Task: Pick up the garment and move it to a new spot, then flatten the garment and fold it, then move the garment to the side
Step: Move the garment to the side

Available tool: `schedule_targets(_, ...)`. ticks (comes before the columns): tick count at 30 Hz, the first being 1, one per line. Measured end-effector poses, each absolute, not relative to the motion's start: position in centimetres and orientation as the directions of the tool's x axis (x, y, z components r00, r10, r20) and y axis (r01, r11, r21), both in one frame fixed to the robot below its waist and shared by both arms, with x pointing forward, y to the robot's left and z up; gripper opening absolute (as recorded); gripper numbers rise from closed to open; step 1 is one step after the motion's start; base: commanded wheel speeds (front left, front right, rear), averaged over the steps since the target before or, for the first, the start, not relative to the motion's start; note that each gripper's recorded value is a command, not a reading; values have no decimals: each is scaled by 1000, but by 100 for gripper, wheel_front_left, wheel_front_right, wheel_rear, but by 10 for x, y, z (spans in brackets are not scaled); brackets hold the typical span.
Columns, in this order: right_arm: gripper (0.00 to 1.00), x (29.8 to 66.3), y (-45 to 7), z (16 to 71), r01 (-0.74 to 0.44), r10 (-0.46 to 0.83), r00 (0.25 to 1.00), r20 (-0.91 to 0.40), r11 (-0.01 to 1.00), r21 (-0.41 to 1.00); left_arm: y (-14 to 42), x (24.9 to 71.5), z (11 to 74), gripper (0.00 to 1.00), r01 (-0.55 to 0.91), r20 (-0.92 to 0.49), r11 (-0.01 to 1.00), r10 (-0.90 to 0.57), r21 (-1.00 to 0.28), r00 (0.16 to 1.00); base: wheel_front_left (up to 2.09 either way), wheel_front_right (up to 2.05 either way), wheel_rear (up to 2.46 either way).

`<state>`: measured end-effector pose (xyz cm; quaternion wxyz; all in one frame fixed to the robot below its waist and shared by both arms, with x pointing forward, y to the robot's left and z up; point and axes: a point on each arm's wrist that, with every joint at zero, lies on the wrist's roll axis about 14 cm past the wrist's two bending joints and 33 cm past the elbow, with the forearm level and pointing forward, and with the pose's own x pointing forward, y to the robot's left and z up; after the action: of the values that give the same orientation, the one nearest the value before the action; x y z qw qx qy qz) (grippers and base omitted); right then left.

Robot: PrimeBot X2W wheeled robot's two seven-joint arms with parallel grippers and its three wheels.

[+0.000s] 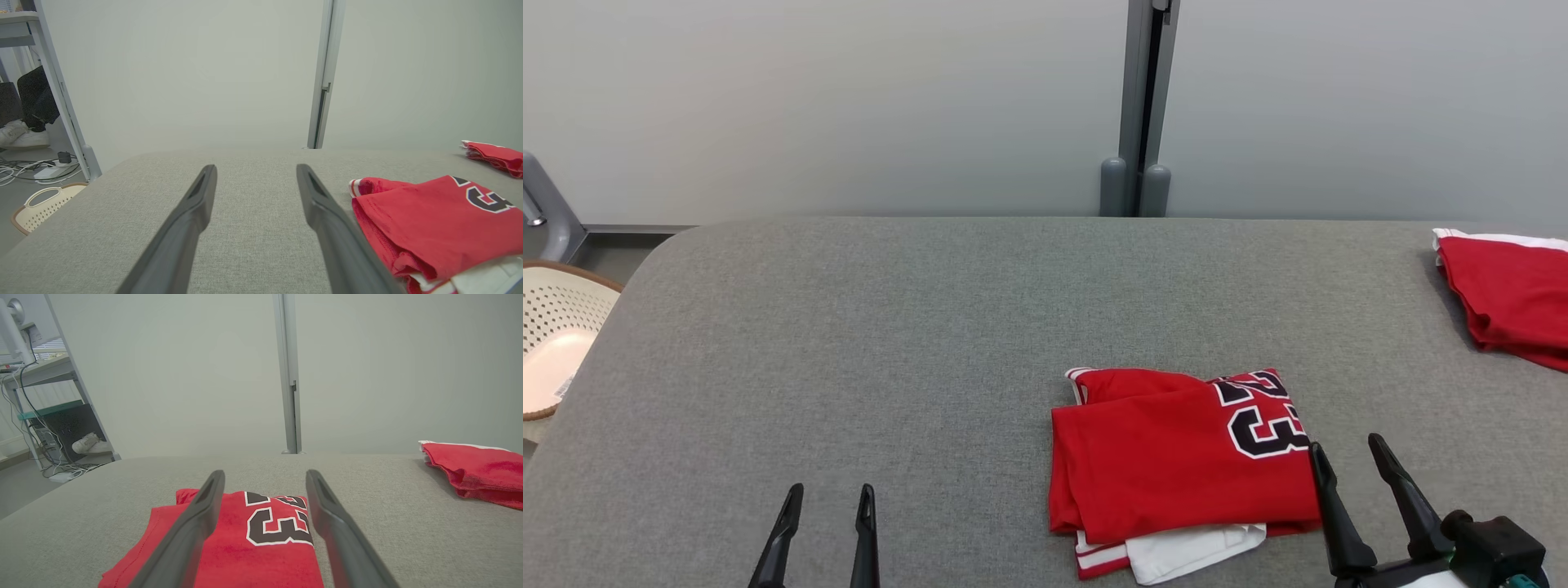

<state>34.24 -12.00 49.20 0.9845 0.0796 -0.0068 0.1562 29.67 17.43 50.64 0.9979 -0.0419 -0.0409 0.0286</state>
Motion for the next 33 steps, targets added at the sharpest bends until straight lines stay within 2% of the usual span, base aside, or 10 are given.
schedule_targets(6, 100, 349, -116, 473, -309, 320, 947, -24, 929, 203, 170, 295, 494, 100, -39, 37, 996, 42, -83, 998, 0, 0, 0)
schedule_targets(9, 100, 355, -119, 441, -285, 323, 938, -129, 926, 248, 165, 298, 488, 100, -24, 18, 996, 25, -84, 1000, 0, 0, 0)
schedule_targets(15, 100, 391, -134, 405, -283, 348, 878, -328, 931, 232, 144, 309, 475, 100, 50, -27, 995, -52, -86, 998, 0, 0, 0)
schedule_targets(20, 100, 404, -131, 380, -311, 391, 787, -478, 920, 240, 139, 315, 463, 100, 58, -68, 994, -64, -88, 996, 0, 0, 0)
schedule_targets(21, 41, 402, -129, 372, -321, 400, 756, -519, 916, 239, 139, 316, 462, 100, 56, -73, 994, -63, -88, 995, 0, 0, 0)
schedule_targets(22, 14, 398, -126, 365, -334, 413, 727, -548, 911, 243, 140, 316, 460, 100, 53, -79, 995, -60, -89, 995, 0, 0, 0)
schedule_targets(23, 0, 398, -123, 363, -347, 425, 716, -554, 905, 245, 140, 317, 460, 100, 50, -81, 995, -57, -88, 995, 0, 0, 0)
schedule_targets(25, 0, 407, -121, 368, -363, 438, 729, -525, 899, 245, 142, 318, 458, 100, 39, -89, 995, -47, -90, 995, 0, 0, 0)
schedule_targets(28, 0, 434, -129, 391, -375, 426, 797, -428, 905, 202, 140, 321, 454, 100, 41, -102, 994, -51, -98, 994, 0, 0, 0)
schedule_targets(33, 0, 490, -167, 435, -335, 342, 892, -297, 939, 75, 128, 337, 454, 100, 88, -95, 991, -97, -99, 991, 0, 0, 0)
